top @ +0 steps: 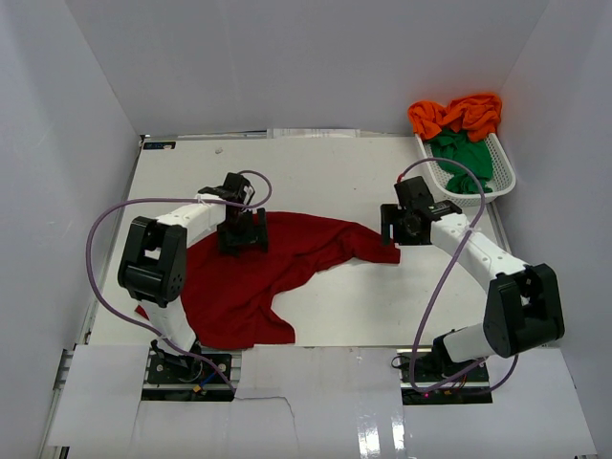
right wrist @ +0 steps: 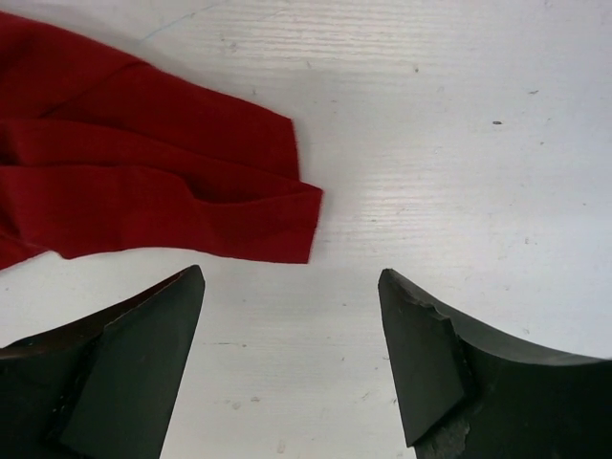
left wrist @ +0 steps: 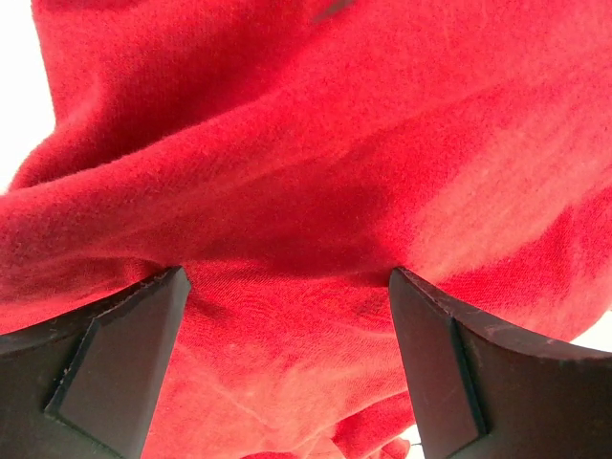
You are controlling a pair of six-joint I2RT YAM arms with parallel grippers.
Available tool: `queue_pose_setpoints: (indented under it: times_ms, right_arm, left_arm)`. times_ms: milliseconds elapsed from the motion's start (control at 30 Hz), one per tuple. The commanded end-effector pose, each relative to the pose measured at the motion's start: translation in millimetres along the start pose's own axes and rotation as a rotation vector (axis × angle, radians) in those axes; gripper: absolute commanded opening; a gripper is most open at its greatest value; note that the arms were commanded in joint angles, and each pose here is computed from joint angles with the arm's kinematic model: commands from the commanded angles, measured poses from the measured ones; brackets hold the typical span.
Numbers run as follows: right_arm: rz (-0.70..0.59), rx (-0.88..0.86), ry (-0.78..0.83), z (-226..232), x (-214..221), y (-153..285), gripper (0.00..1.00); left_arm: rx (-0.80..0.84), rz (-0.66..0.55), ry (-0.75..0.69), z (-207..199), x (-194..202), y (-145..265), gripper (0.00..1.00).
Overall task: Fold and stack the t-shirts
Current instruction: Flatten out the tshirt
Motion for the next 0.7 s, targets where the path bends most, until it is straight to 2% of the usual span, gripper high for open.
queue_pose_setpoints:
  times_ms: [0, 267, 433, 667]
  right_arm:
    - [0.008, -0.007, -0.021, -11, -6, -7, 0.79]
    - [0.082, -0.231, -0.114, -21, 5, -35, 0.66]
    - [0.101, -0.309, -0.124, -19, 12, -48, 0.63]
    - [0.123, -0.326, -0.135, -20, 16, -60, 0.61]
  left_arm:
    - [-0.040, -0.007, 0.026, 14, 4, 6, 0.98]
    - [-0.036, -0.004, 0.025, 14, 4, 5, 0.98]
    - [-0.022, -0.003, 0.025, 13, 4, 5, 0.98]
    - [-0.016, -0.003, 0.023, 13, 4, 4, 0.98]
Point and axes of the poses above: each gripper's point midway between its finger pads, its own y axis back along the fingers, its own z axis along the line the jaws close on, x = y × z, the point moved 10 cm from there along y, back along the fingers, and after that the axes turned 14 degrees about -y, right-handed, at the moved point
